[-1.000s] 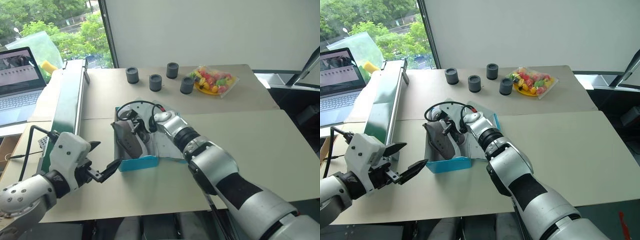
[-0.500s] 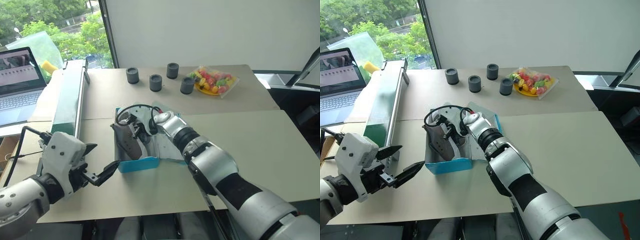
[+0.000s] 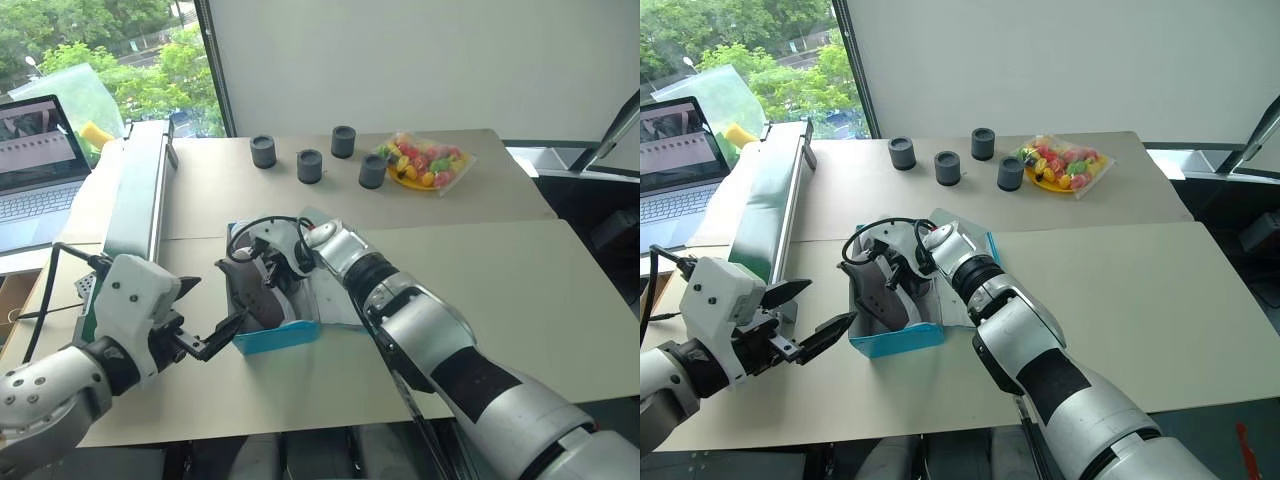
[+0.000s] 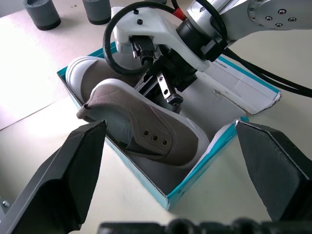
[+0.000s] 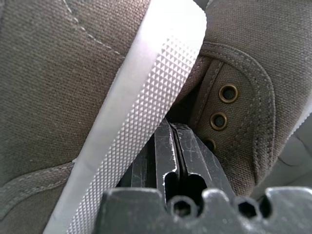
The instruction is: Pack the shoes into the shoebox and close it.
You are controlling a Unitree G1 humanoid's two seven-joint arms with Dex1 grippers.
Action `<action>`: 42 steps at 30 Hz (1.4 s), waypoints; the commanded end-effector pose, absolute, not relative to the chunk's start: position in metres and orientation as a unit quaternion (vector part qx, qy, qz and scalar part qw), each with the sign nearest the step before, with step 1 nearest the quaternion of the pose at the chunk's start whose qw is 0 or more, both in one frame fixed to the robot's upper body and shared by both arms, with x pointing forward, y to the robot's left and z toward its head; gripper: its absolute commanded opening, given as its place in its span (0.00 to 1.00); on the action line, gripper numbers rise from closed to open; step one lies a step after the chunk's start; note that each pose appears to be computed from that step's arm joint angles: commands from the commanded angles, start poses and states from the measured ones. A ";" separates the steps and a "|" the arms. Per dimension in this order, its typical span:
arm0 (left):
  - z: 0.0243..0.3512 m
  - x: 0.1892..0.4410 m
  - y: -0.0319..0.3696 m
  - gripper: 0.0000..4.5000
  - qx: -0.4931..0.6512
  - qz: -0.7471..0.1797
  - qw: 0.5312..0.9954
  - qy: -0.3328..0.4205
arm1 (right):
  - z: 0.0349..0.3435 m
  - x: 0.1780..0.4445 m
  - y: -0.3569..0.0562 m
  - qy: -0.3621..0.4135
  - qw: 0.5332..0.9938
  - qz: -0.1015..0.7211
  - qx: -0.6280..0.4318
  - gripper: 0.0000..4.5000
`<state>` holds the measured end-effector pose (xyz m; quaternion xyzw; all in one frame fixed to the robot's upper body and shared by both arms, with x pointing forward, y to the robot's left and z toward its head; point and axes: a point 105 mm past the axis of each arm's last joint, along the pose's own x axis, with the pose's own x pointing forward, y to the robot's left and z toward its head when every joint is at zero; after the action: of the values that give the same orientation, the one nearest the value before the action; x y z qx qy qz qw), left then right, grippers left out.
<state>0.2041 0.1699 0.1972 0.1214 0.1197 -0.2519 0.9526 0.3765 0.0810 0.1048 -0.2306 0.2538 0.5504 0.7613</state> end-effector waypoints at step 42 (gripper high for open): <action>0.207 0.213 0.167 1.00 0.141 -0.266 0.949 0.089 | 0.127 0.351 0.116 0.192 0.769 0.588 -0.164 0.01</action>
<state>0.2159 0.1693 0.2001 0.1317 0.1044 -0.2671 0.9489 0.3500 0.1016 0.1216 -0.1446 0.2159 0.5846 0.7686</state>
